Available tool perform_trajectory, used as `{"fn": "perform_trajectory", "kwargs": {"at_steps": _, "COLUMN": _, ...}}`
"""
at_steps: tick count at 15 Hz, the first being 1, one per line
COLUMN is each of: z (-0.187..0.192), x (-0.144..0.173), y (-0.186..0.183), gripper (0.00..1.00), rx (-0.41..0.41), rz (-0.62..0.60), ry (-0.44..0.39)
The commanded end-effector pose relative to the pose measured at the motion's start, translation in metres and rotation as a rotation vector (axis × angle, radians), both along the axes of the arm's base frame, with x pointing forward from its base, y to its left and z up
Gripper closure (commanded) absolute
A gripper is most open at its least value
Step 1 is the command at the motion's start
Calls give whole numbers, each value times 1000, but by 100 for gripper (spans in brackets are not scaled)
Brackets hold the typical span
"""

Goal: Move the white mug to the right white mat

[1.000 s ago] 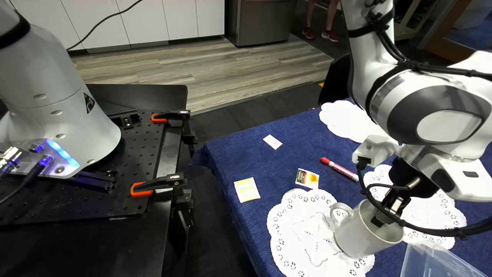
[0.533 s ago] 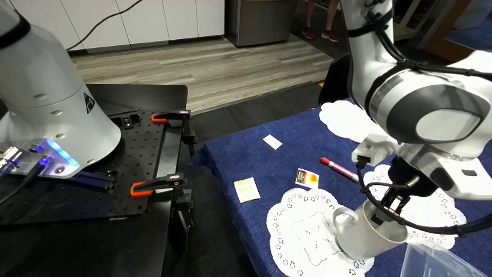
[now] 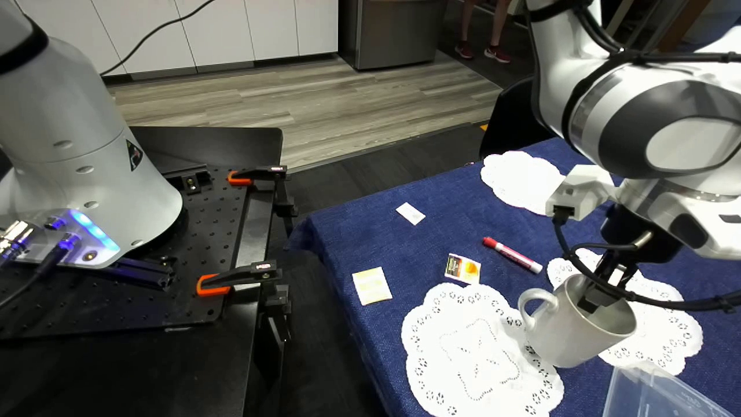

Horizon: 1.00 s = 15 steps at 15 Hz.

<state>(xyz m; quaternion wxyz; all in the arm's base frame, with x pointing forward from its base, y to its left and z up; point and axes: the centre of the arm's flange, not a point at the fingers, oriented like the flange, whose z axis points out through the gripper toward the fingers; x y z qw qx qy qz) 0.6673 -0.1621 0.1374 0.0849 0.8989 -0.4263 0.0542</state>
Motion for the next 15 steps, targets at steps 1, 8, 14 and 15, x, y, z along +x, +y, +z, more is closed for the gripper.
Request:
{"fn": "perform_trajectory", "kwargs": {"at_steps": 1, "z": 29, "x": 9, "y": 9, "gripper": 97, "rx": -5, "rz": 55, "ry": -25}}
{"fn": "perform_trajectory", "kwargs": {"at_steps": 8, "z": 46, "x": 50, "y": 37, "gripper": 97, "rx": -40, "rz": 195, "ry": -69}}
{"fn": "perform_trajectory", "kwargs": {"at_steps": 14, "z": 46, "x": 86, "y": 56, "gripper": 97, "rx": -50, "rz": 250, "ry": -95}}
{"fn": "perform_trajectory", "kwargs": {"at_steps": 15, "z": 44, "x": 90, "y": 57, "gripper": 97, "rx": -48, "rz": 256, "ry": -97}}
